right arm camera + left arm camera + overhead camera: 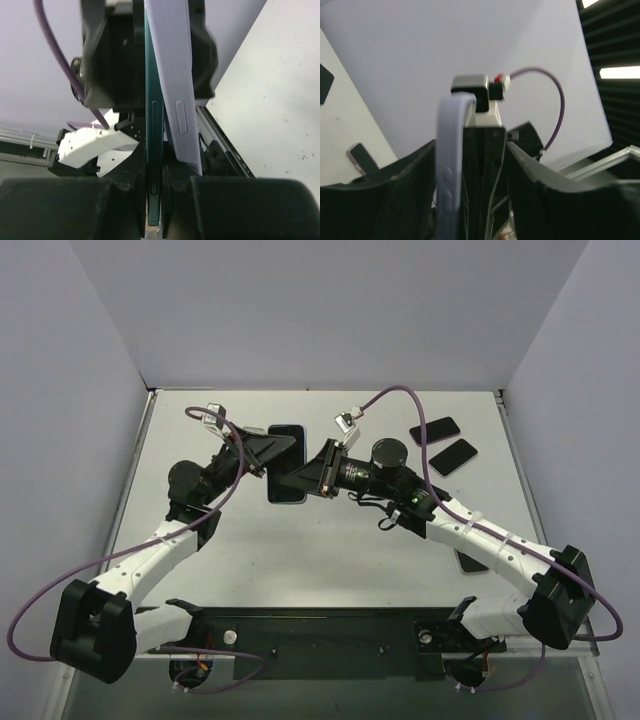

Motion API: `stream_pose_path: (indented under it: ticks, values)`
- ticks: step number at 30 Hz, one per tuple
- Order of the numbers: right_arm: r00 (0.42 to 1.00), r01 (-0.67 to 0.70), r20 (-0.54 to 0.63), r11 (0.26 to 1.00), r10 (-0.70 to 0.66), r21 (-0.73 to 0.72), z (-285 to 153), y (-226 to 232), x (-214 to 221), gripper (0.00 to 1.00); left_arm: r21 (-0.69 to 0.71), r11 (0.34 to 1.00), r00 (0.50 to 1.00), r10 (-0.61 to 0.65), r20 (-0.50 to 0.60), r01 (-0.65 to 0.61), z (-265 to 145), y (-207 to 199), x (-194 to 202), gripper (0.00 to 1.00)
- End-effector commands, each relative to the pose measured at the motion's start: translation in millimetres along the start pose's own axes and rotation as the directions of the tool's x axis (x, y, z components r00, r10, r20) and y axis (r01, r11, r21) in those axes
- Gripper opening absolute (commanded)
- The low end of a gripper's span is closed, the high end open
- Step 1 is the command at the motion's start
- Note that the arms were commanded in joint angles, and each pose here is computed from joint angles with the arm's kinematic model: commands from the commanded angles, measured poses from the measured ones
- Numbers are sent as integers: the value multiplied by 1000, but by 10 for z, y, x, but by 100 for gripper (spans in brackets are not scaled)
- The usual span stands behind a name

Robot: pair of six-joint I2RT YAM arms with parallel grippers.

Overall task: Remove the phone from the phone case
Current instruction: Remove the phone case from the phone.

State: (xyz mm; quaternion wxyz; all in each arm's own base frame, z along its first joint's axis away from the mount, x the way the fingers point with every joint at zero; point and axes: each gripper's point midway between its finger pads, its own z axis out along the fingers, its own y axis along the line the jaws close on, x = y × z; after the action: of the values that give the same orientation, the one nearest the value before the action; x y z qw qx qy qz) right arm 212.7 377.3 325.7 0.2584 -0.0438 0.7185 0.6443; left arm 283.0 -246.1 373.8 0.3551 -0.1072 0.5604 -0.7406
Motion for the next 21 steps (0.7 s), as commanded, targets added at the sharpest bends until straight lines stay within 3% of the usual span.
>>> stream_pose_path:
  ticks: [1, 3, 9, 14, 21]
  values:
    - [991, 22, 135, 986, 0, -165, -74, 451, -394, 0, 109, 985, 985, 142, -98, -131, -273, -361, 297, 72]
    - [991, -24, 123, 973, 53, -230, -153, 569, -414, 0, 133, 972, 976, 204, -79, -192, -412, -402, 326, 76]
    - [984, -94, 108, 930, 141, -355, -378, 804, -496, 0, 154, 936, 940, 331, -86, -315, -589, -355, 460, 76]
    - [980, -113, 107, 912, 167, -395, -451, 877, -516, 0, 169, 921, 927, 368, -77, -351, -618, -331, 476, 66]
    - [975, -146, 83, 872, 208, -467, -539, 1026, -562, 0, 200, 914, 926, 371, -69, -352, -700, -294, 528, 73]
